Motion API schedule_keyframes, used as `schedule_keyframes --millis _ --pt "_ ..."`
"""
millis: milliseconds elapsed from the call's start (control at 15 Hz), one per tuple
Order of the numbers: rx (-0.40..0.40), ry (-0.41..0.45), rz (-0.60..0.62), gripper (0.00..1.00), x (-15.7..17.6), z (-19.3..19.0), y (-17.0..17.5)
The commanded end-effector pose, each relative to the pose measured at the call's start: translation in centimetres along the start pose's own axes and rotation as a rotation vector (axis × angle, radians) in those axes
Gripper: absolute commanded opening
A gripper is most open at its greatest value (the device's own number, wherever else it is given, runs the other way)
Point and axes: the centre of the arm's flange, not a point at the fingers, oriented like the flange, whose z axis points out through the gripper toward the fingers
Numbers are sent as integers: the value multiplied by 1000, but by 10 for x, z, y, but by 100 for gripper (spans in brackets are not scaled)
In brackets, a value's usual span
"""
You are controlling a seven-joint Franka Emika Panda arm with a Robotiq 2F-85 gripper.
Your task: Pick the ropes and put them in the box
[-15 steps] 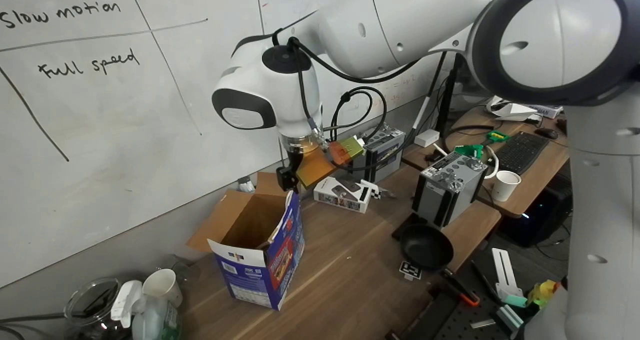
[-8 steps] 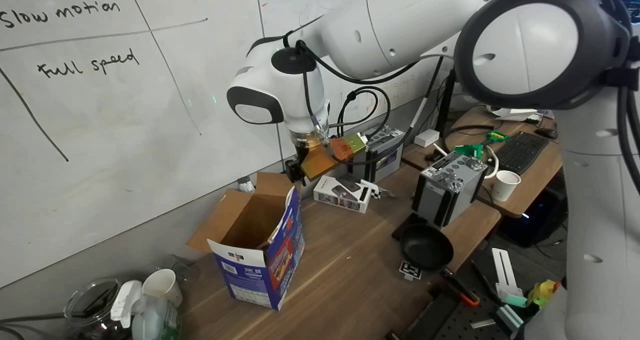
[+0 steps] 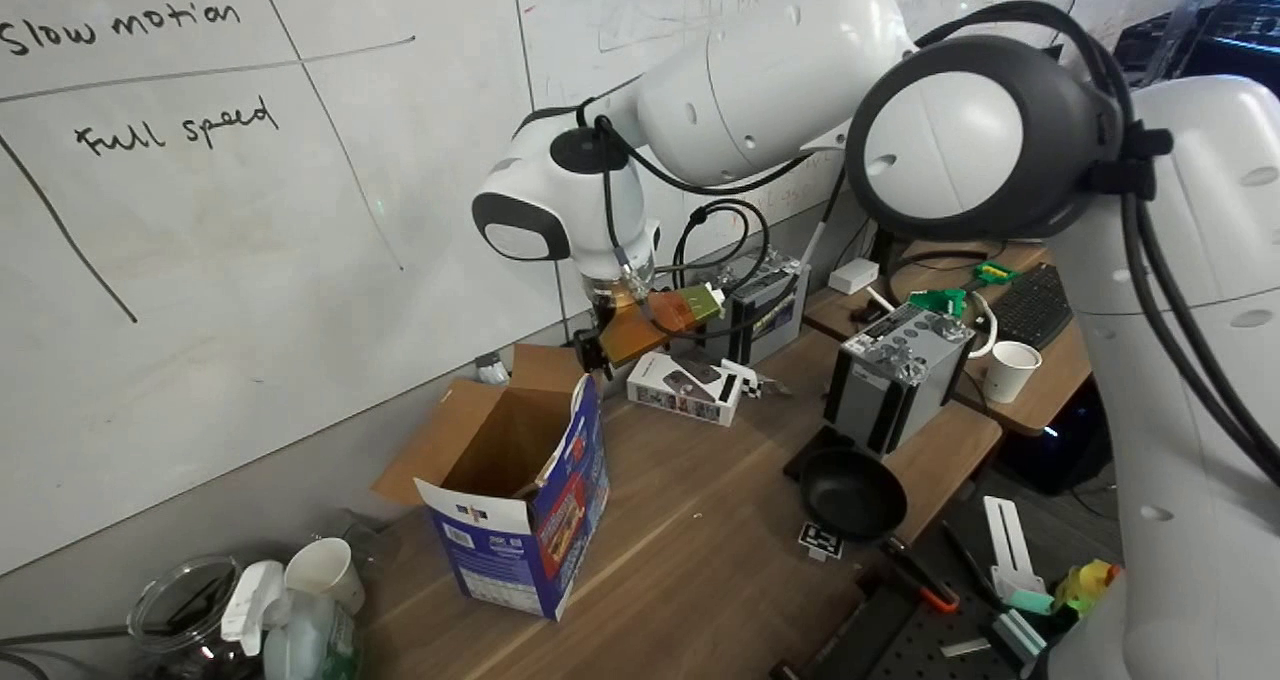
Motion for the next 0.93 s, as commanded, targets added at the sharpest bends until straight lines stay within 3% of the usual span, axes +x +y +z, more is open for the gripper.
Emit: schedule_keyframes --millis 0,600,733,867 --pt "0 -31 26 100 34 -4 -4" --pt "147 -39 100 100 54 -5 5" --pt "154 -59 109 100 57 -3 6" --pt "88 -84 116 100 57 1 7"
